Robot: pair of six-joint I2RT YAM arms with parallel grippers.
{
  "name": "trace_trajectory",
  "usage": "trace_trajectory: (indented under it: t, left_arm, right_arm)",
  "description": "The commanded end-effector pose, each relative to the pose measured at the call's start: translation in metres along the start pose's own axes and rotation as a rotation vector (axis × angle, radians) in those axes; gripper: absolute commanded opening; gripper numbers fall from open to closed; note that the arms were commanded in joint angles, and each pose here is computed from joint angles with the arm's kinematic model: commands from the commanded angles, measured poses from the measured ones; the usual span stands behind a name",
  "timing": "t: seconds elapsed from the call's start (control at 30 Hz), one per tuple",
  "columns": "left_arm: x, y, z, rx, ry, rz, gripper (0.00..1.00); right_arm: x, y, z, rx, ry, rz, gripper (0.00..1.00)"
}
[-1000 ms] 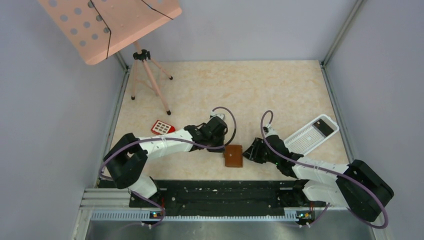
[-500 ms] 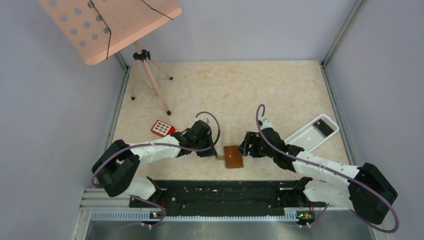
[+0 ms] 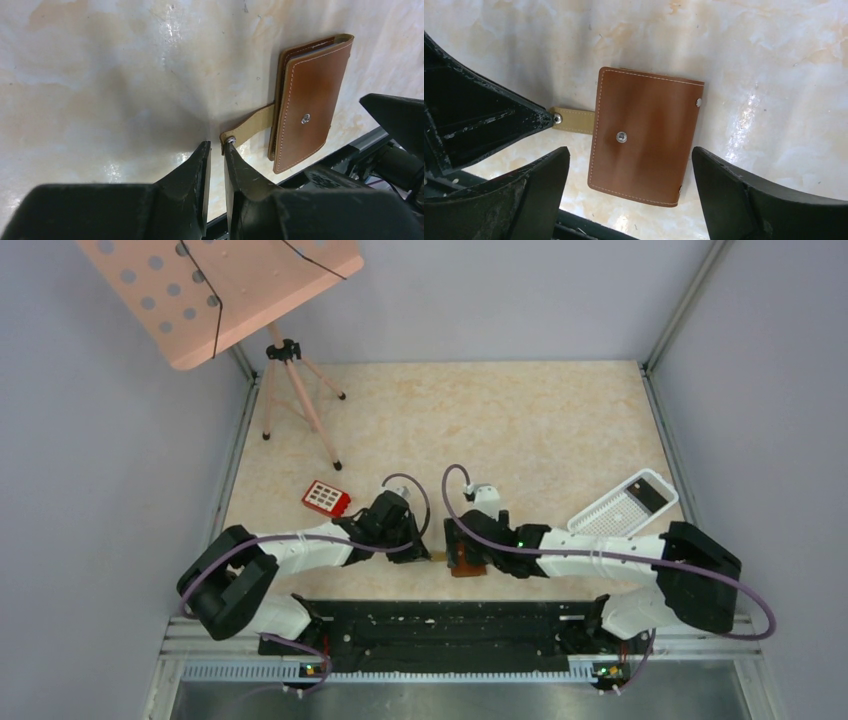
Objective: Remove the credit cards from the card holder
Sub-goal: Open the card holder at the center of the board.
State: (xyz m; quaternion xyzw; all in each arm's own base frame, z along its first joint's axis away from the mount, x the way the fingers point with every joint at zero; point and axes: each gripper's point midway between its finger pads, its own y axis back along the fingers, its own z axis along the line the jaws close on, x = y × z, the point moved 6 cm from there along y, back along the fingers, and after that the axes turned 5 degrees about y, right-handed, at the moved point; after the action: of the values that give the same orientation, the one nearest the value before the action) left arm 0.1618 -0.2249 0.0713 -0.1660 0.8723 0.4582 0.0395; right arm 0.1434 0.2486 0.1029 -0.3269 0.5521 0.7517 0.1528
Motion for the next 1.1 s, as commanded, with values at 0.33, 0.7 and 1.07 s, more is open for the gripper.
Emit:
trace_trajectory:
  t: [0.33, 0.7, 1.07]
  left_arm:
    - [-0.001, 0.001, -0.013, 0.148, 0.03, -0.015, 0.24]
    - [0.0, 0.003, -0.014, 0.155, 0.035, -0.015, 0.24]
    - [-0.001, 0.002, -0.017, 0.165, 0.032, -0.011, 0.25]
  right_arm:
    - [0.004, -0.017, 0.003, 0.199, 0.04, -0.03, 0.98]
    - [0.013, -0.027, 0.003, 0.233, 0.035, -0.032, 0.98]
    - [0.013, -0.026, 0.0, 0.242, 0.045, -0.039, 0.96]
